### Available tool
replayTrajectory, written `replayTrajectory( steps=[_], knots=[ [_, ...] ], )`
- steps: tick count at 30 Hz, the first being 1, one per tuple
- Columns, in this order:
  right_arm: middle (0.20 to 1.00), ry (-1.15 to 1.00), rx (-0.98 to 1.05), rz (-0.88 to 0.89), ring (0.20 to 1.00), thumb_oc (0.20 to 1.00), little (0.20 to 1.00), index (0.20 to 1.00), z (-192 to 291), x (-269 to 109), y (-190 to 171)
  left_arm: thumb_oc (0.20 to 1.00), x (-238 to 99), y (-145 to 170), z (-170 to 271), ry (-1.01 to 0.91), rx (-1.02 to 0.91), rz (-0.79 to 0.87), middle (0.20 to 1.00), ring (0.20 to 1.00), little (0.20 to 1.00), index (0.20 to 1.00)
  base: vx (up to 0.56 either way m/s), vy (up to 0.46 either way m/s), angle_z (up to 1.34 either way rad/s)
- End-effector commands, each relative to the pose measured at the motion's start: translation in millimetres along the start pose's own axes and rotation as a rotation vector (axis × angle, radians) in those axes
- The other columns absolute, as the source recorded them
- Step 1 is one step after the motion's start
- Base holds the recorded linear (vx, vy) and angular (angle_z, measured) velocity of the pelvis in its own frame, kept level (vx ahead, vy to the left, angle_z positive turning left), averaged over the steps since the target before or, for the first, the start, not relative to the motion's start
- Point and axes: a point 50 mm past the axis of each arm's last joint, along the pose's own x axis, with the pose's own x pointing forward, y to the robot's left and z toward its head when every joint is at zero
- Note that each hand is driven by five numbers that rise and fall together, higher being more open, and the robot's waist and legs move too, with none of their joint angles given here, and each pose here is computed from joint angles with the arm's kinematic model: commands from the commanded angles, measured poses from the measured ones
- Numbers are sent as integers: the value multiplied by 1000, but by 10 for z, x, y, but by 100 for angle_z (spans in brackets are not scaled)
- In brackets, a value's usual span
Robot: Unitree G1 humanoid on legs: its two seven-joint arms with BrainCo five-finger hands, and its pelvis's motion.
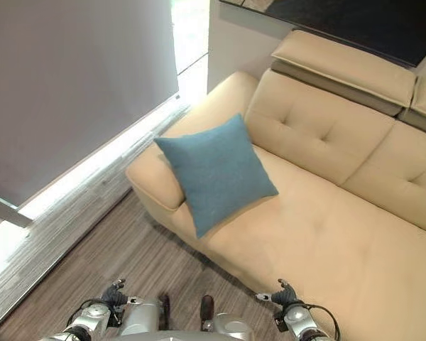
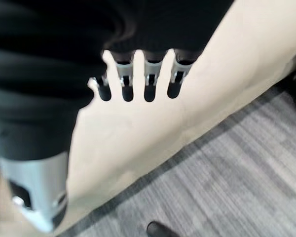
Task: Pick up all the scattered cushions and arrange them neatly on the sofa.
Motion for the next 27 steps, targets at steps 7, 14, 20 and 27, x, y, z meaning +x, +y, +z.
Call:
replayTrajectory(
  steps=[7, 14, 20, 27],
  knots=[
    [1000, -5, -13, -26, 1000, 1000, 1000, 1000, -33, -5, -65, 1000, -50, -2, -245, 77, 13, -10, 1000, 1000, 1000, 1000, 213, 160, -43],
    [1000, -86, -18, -21, 1000, 1000, 1000, 1000, 219, 28, -55, 1000, -39, 115, -203, 60, 5, 21, 1000, 1000, 1000, 1000, 92, 152, -66],
    [1000, -94, -56, -31, 1000, 1000, 1000, 1000, 233, 32, -85, 1000, -48, 141, -237, 68, -27, 35, 1000, 1000, 1000, 1000, 138, -8, -53],
    [1000, -63, 18, -67, 1000, 1000, 1000, 1000, 118, 20, -168, 1000, -23, 52, -116, 28, -43, 19, 1000, 1000, 1000, 1000, 108, -102, 15]
  ],
)
